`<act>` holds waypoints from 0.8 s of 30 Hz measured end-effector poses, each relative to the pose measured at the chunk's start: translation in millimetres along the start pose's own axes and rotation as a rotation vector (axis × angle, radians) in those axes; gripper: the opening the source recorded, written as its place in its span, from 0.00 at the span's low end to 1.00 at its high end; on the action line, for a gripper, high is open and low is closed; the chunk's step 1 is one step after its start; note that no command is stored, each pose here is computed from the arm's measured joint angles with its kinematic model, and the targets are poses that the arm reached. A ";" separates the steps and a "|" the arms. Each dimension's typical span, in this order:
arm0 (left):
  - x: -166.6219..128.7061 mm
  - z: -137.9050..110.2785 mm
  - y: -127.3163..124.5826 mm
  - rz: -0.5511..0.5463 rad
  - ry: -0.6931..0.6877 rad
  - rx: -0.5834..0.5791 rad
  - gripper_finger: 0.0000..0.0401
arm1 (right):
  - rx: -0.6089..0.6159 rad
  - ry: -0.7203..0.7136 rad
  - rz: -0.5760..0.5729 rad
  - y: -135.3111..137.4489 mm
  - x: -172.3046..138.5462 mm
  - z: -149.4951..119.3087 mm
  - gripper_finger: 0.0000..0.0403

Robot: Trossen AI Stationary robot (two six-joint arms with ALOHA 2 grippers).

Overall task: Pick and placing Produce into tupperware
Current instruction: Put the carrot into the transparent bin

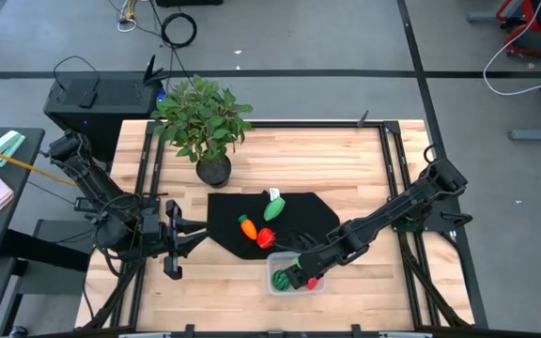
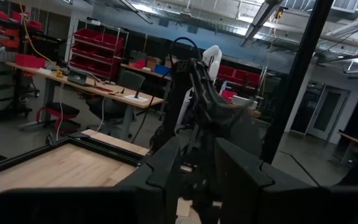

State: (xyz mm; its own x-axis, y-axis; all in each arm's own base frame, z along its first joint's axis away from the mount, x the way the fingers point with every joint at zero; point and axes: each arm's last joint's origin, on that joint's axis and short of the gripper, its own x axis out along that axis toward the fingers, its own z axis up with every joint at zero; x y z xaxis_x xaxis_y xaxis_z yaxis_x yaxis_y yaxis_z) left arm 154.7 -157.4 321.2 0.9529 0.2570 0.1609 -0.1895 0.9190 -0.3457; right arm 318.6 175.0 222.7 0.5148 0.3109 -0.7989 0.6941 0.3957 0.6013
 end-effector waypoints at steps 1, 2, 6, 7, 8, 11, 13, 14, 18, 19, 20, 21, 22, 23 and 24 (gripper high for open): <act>0.0 0.0 0.0 0.000 0.000 0.000 0.27 | -0.020 -0.008 0.024 4.9 -5.4 0.1 0.61; 0.0 0.0 0.0 0.000 0.000 0.001 0.27 | -0.036 -0.019 0.045 9.4 -10.9 0.4 0.61; 0.0 -0.1 0.0 0.000 0.000 0.003 0.27 | -0.136 -0.103 0.099 25.8 -35.3 5.2 0.59; 0.0 -0.1 0.0 0.000 0.001 0.004 0.27 | -0.177 -0.127 0.103 29.3 -43.1 6.9 0.59; 0.0 -0.2 0.0 0.000 0.001 0.005 0.27 | -0.219 -0.153 0.095 31.5 -50.6 9.4 0.59; 0.0 -1.4 0.0 0.000 0.007 0.018 0.27 | -0.370 -0.244 0.031 34.7 -72.3 19.7 0.58; 0.0 -1.4 0.0 0.000 0.008 0.017 0.27 | -0.439 -0.295 -0.060 31.1 -86.8 28.5 0.57; 0.0 -1.5 0.0 0.000 0.008 0.017 0.27 | -0.472 -0.316 -0.102 28.9 -95.2 33.4 0.57; 0.0 -1.7 0.0 0.000 0.009 0.020 0.27 | -0.690 -0.374 -0.259 14.4 -129.2 50.3 0.56; 0.0 -1.9 0.0 0.000 0.010 0.023 0.27 | -0.769 -0.380 -0.301 10.5 -136.3 53.7 0.56; -0.1 -2.4 0.0 0.000 0.013 0.028 0.27 | -0.849 -0.381 -0.339 7.3 -143.3 56.7 0.56; 0.0 -2.9 0.0 0.000 0.015 0.033 0.27 | -0.930 -0.378 -0.367 4.8 -149.4 59.2 0.56; -0.1 -3.1 0.0 0.000 0.016 0.035 0.27 | -1.007 -0.370 -0.392 2.6 -154.6 62.1 0.56; -0.1 -3.1 0.0 0.000 0.016 0.035 0.27 | -1.069 -0.364 -0.416 0.4 -159.2 65.5 0.56; -0.1 -3.1 0.0 0.000 0.016 0.035 0.27 | -1.117 -0.357 -0.442 -1.8 -162.4 69.6 0.56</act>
State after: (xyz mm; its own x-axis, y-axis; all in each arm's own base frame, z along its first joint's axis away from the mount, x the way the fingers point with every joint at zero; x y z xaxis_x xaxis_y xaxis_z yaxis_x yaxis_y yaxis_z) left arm 155.3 -158.3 318.3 0.9566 0.2522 0.1459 -0.1972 0.9291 -0.3128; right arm 268.7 63.6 350.5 0.5754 -0.2168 -0.7886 0.1268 0.9762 -0.1759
